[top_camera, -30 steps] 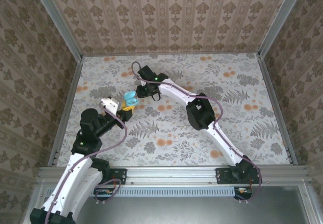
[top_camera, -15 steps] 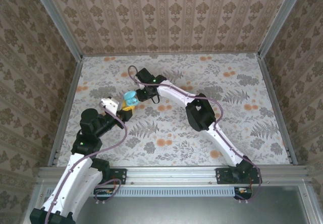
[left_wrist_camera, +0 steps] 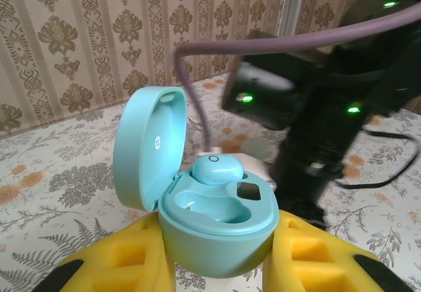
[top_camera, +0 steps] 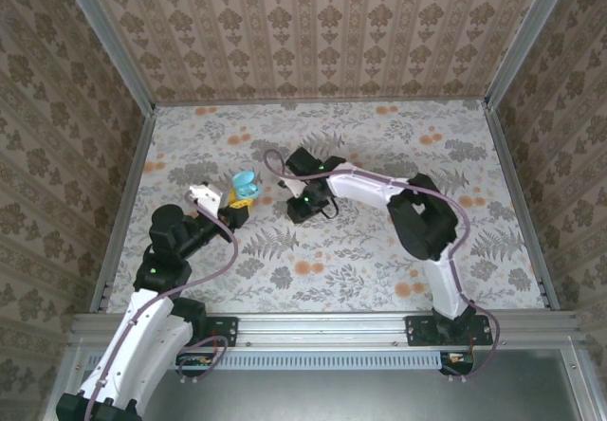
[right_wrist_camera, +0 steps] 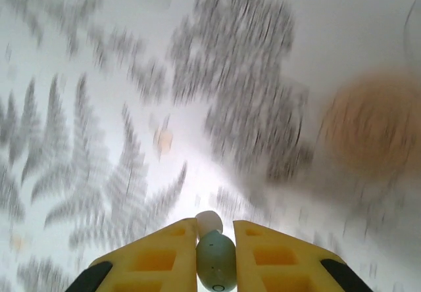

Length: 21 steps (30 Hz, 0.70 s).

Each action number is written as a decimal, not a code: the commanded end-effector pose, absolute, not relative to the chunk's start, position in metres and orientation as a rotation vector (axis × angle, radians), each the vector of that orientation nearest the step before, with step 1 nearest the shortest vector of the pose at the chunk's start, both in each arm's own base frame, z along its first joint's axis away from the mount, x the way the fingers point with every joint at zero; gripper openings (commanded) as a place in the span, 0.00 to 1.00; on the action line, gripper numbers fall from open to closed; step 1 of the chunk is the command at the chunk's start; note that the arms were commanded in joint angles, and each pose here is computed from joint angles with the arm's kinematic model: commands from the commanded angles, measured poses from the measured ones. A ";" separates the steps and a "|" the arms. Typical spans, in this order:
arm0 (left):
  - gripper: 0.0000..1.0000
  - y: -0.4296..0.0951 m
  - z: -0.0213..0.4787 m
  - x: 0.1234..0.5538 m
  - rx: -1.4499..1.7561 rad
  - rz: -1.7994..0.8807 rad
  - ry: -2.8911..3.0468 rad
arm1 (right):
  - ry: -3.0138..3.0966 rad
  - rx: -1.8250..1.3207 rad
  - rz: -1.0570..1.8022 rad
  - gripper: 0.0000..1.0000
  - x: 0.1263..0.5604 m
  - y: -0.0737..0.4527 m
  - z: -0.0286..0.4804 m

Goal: Insert the wireless bluetooth earbuds into the charging case

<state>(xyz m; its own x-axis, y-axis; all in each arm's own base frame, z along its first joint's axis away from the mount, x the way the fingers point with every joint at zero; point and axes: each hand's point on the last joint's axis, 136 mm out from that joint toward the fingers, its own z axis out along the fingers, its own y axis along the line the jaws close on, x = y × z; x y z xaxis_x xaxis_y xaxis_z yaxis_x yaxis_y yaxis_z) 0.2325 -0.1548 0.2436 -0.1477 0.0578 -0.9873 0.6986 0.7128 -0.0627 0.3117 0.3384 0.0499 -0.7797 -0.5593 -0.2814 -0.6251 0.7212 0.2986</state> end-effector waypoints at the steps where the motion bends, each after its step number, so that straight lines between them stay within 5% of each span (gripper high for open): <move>1: 0.23 -0.158 0.251 0.233 0.614 -0.658 1.612 | 2.771 -1.103 0.660 0.17 0.275 0.317 0.055; 11: 0.23 -0.165 0.250 0.236 0.646 -0.690 1.609 | 2.929 -1.236 0.480 0.18 0.252 0.281 0.023; 21: 0.23 -0.164 0.251 0.234 0.644 -0.690 1.608 | 2.865 -1.130 0.333 0.38 0.279 0.277 0.055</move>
<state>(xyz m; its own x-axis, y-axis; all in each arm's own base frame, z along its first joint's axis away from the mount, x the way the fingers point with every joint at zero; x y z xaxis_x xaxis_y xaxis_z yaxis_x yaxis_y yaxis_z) 0.2356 -0.1632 0.2393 -0.1679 0.0551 -0.9843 0.7286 0.6795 -0.0862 0.2687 0.2822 0.0284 -0.7143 -0.6956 -0.0766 -0.6910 0.6837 0.2345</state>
